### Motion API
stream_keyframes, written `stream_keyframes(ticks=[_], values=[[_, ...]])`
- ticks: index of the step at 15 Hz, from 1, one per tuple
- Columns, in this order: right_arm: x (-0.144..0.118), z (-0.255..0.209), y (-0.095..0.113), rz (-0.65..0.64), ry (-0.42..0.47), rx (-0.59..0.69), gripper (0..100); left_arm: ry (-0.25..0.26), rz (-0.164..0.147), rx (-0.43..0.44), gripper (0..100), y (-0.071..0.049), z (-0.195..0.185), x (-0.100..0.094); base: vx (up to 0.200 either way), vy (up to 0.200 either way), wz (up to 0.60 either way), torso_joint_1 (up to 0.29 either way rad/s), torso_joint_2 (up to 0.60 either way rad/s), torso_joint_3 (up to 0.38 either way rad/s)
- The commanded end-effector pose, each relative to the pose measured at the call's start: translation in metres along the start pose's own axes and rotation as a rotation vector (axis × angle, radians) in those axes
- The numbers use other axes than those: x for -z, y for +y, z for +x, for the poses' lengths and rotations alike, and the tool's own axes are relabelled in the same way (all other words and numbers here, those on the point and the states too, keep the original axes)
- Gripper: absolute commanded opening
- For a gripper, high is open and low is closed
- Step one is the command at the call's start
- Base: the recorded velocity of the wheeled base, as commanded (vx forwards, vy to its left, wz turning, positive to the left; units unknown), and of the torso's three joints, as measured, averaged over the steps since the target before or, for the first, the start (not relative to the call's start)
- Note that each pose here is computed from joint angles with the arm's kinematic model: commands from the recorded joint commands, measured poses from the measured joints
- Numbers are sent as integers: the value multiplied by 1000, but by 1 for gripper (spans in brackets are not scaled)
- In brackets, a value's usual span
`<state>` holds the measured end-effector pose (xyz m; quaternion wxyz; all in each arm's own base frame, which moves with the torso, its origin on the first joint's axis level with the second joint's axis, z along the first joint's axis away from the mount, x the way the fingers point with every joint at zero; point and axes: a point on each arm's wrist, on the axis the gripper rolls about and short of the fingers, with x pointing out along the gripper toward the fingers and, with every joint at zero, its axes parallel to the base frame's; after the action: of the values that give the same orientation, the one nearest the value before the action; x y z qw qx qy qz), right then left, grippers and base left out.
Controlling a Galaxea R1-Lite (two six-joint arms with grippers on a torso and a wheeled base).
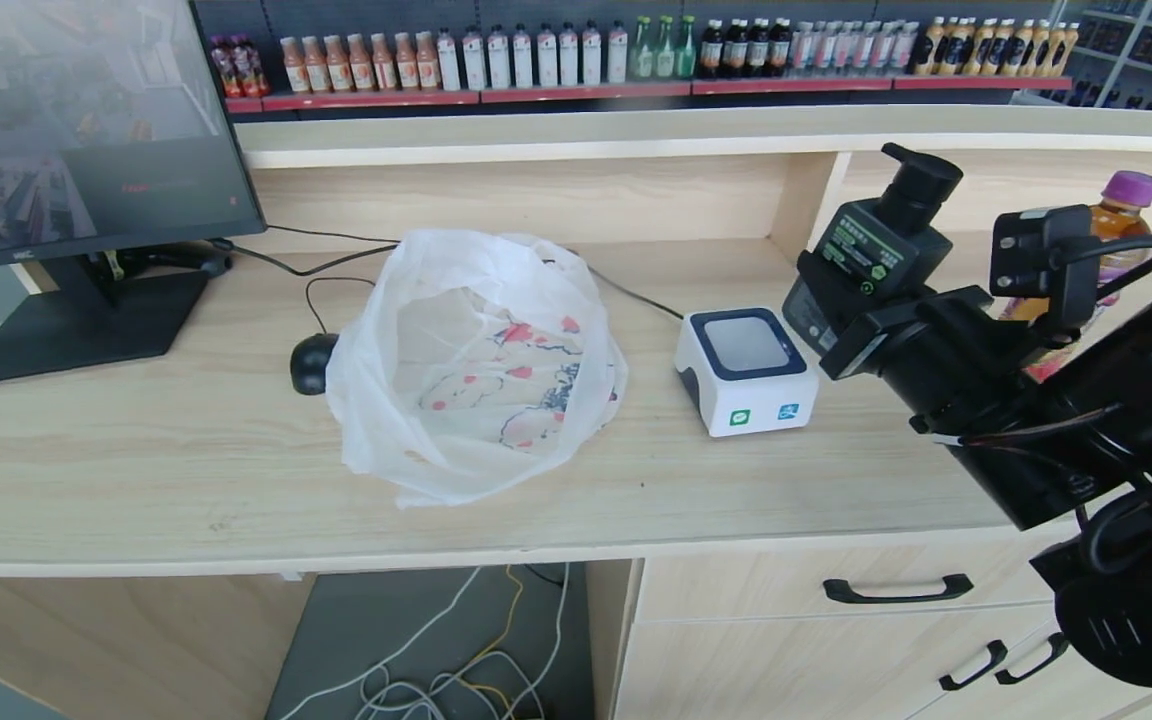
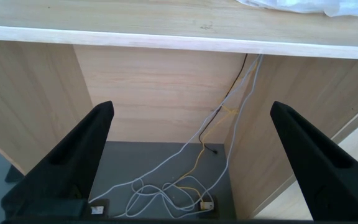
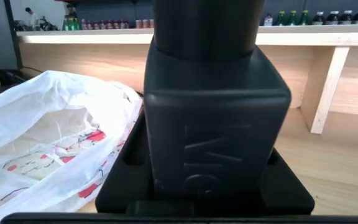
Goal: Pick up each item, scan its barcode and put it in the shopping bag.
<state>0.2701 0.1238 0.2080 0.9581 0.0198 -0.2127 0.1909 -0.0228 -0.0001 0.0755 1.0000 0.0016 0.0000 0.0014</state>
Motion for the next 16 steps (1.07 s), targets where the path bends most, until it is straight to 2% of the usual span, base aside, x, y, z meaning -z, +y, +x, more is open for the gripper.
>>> stream_keyframes(ticks=[1, 9, 13, 16], values=[[0, -1, 0, -2, 5, -1, 0, 0, 0, 1, 100, 0, 0, 0, 0, 200, 0, 2, 7, -2], [4, -6, 2, 0, 29, -9, 0, 0, 0, 1, 100, 0, 0, 0, 0, 200, 0, 3, 1, 3], [2, -10, 9, 10, 33, -30, 0, 0, 0, 1, 100, 0, 0, 0, 0, 0, 0, 0, 0, 0], [8, -8, 24, 27, 45, -78, 0, 0, 1, 1, 100, 0, 0, 0, 0, 0, 0, 0, 0, 0]])
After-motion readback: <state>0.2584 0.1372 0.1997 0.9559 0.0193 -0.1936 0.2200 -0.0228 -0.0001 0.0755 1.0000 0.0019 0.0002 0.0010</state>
